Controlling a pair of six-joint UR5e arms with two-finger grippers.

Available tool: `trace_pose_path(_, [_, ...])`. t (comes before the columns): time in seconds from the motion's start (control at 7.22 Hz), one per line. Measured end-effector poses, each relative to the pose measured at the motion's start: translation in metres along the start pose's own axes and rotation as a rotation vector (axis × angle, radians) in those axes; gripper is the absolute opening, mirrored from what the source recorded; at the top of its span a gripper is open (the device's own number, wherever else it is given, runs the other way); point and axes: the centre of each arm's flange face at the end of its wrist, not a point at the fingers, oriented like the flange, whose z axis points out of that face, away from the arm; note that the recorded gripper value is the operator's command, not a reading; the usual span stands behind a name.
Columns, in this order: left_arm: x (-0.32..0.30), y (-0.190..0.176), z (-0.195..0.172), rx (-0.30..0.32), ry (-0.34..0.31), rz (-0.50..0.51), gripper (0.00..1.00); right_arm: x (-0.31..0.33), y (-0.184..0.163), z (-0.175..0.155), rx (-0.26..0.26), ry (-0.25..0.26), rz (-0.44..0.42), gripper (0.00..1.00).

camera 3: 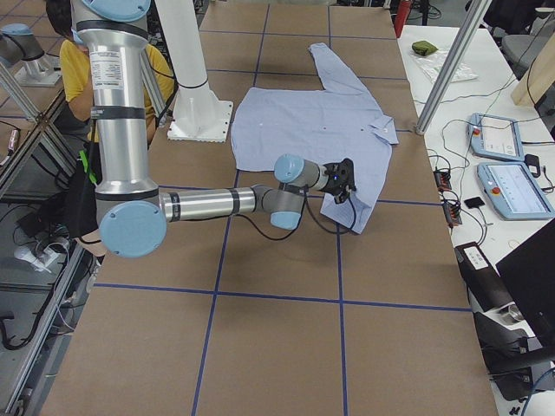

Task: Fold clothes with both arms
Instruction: 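Lift the cuff with the right gripper and carry it toward the collar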

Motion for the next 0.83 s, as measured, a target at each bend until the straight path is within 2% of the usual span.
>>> trace_pose_path(0.14, [0.000, 0.001, 0.000, -0.001, 0.000, -0.001, 1.00, -0.061, -0.017, 0.026, 0.020, -0.087, 0.004, 0.00])
trace_pose_path(0.28, [0.000, 0.002, 0.000, -0.002, 0.000, -0.002, 1.00, -0.116, -0.014, 0.051, 0.021, -0.137, 0.017, 0.00])
trace_pose_path(0.42, [-0.001, 0.003, 0.001, -0.004, 0.000, -0.004, 1.00, -0.170, 0.004, 0.077, 0.024, -0.139, 0.021, 0.00])
trace_pose_path(0.55, [-0.001, 0.004, 0.001, -0.007, 0.000, -0.008, 1.00, -0.228, 0.031, 0.106, 0.019, -0.083, 0.011, 0.00])
trace_pose_path(0.83, [-0.005, 0.009, 0.005, -0.012, 0.000, -0.015, 1.00, -0.314, 0.071, 0.142, -0.030, 0.091, -0.072, 0.00])
